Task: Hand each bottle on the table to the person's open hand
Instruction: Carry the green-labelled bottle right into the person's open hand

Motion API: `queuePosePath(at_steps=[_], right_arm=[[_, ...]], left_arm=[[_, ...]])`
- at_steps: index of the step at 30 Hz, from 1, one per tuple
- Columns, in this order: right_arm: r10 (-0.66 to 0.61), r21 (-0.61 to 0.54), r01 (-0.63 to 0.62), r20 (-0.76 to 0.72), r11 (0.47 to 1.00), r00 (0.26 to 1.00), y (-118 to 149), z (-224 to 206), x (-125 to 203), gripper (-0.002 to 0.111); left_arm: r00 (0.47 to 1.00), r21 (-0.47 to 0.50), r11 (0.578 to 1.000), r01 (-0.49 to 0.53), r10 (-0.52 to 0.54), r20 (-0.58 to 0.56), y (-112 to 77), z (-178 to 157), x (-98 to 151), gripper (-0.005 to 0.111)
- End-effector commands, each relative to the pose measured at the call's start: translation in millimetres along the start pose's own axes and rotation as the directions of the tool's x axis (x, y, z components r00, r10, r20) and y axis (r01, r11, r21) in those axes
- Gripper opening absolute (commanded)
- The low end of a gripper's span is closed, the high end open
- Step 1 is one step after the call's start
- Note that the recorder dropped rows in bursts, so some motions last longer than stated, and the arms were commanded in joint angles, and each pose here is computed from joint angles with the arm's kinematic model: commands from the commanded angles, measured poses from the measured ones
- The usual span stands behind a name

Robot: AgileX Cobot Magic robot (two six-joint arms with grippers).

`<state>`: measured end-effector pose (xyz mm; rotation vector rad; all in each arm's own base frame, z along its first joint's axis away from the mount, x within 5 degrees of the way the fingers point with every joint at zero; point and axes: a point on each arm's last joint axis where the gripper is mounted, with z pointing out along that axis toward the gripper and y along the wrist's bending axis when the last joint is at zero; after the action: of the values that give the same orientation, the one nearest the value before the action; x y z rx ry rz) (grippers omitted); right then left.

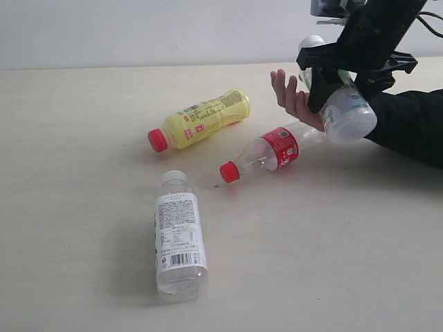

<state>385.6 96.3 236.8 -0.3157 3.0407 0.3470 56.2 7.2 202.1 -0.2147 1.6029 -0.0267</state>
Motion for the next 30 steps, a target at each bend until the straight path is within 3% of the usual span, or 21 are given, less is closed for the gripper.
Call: queuePosePath(at_steps=[1, 11, 15, 17, 21, 25, 30], right_arm=[[0.009, 0.0, -0.009, 0.014, 1.0, 1.0, -1.0, -1.9, -2.5, 0.0], [0.028, -0.028, -0.029, -0.041, 0.999, 0.999, -1.5, 21.3, -6.6, 0.0], [0.02, -0.01, -0.02, -0.044, 1.0, 0.999, -3.3, 22.1, -6.5, 0.016], [0.02, -0.01, -0.02, -0.044, 1.0, 0.999, -3.3, 22.1, -6.5, 0.038], [0.02, -0.01, -0.02, -0.044, 1.0, 0.999, -3.3, 22.1, -6.5, 0.064], [0.02, -0.01, -0.02, -0.044, 1.0, 0.999, -3.3, 22.1, -6.5, 0.074], [0.02, -0.012, -0.021, -0.042, 1.0, 0.999, -3.0, 21.3, -6.4, 0.075]], left_arm=[[1.0, 0.007, 1.0, -0.004, 0.004, 0.002, -0.2, -0.3, 0.9, 0.0], [1.0, 0.007, 1.0, -0.004, 0.004, 0.002, -0.2, -0.3, 0.9, 0.0], [1.0, 0.007, 1.0, -0.004, 0.004, 0.002, -0.2, -0.3, 0.9, 0.0], [1.0, 0.007, 1.0, -0.004, 0.004, 0.002, -0.2, -0.3, 0.9, 0.0], [1.0, 0.007, 1.0, -0.004, 0.004, 0.002, -0.2, -0.3, 0.9, 0.0], [1.0, 0.007, 1.0, -0.004, 0.004, 0.002, -0.2, -0.3, 0.9, 0.0], [1.0, 0.007, 1.0, -0.004, 0.004, 0.002, -0.2, -0.3, 0.9, 0.0]])
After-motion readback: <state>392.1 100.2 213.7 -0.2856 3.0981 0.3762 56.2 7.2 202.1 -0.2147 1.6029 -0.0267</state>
